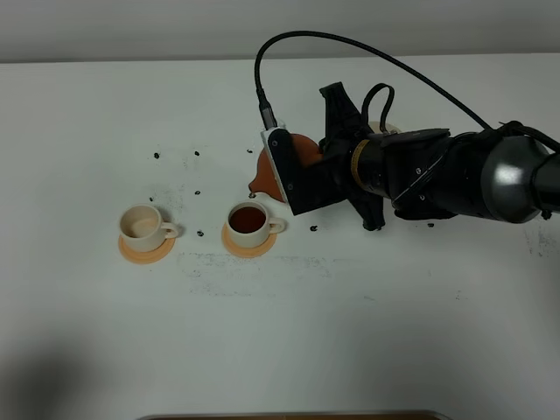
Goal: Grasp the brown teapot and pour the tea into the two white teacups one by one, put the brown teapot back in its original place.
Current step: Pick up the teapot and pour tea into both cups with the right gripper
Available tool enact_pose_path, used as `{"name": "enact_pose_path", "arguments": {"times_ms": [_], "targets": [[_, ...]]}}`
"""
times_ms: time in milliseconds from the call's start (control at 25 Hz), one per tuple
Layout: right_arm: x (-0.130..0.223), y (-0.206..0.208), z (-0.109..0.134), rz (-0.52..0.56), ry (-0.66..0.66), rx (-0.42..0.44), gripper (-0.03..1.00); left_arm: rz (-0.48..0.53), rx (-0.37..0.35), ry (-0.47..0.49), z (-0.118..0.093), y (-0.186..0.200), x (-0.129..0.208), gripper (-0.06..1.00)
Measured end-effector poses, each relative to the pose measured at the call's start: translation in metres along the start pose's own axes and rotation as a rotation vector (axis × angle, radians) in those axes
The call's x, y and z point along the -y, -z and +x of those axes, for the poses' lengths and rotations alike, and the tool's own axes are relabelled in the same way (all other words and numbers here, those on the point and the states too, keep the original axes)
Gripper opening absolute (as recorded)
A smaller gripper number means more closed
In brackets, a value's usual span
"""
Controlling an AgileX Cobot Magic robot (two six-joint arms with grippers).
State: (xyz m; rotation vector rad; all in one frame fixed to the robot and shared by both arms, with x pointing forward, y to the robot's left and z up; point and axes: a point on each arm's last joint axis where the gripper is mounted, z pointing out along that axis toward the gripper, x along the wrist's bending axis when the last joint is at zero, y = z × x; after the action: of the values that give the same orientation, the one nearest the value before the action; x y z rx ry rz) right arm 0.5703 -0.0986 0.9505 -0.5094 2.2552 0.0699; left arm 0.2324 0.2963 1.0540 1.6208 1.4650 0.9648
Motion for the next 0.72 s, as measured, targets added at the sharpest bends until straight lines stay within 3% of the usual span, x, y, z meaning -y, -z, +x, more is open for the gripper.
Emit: {"name": "enact_pose_path", "arguments": {"times_ms": [160, 400, 720], "targets": [[0.002, 0.012, -0.007, 0.001, -0.093, 0.012, 0.11, 0.000, 0.000, 0.000, 0.000, 0.000, 0.000, 0.43], [0.005, 0.044, -0.021, -0.047, -0.368, 0.034, 0.11, 0.000, 0.000, 0.000, 0.000, 0.000, 0.000, 0.43], [-0.011, 0.081, -0.003, -0.184, -0.791, -0.040, 0.11, 0.000, 0.000, 0.000, 0.000, 0.000, 0.000, 0.43]]}}
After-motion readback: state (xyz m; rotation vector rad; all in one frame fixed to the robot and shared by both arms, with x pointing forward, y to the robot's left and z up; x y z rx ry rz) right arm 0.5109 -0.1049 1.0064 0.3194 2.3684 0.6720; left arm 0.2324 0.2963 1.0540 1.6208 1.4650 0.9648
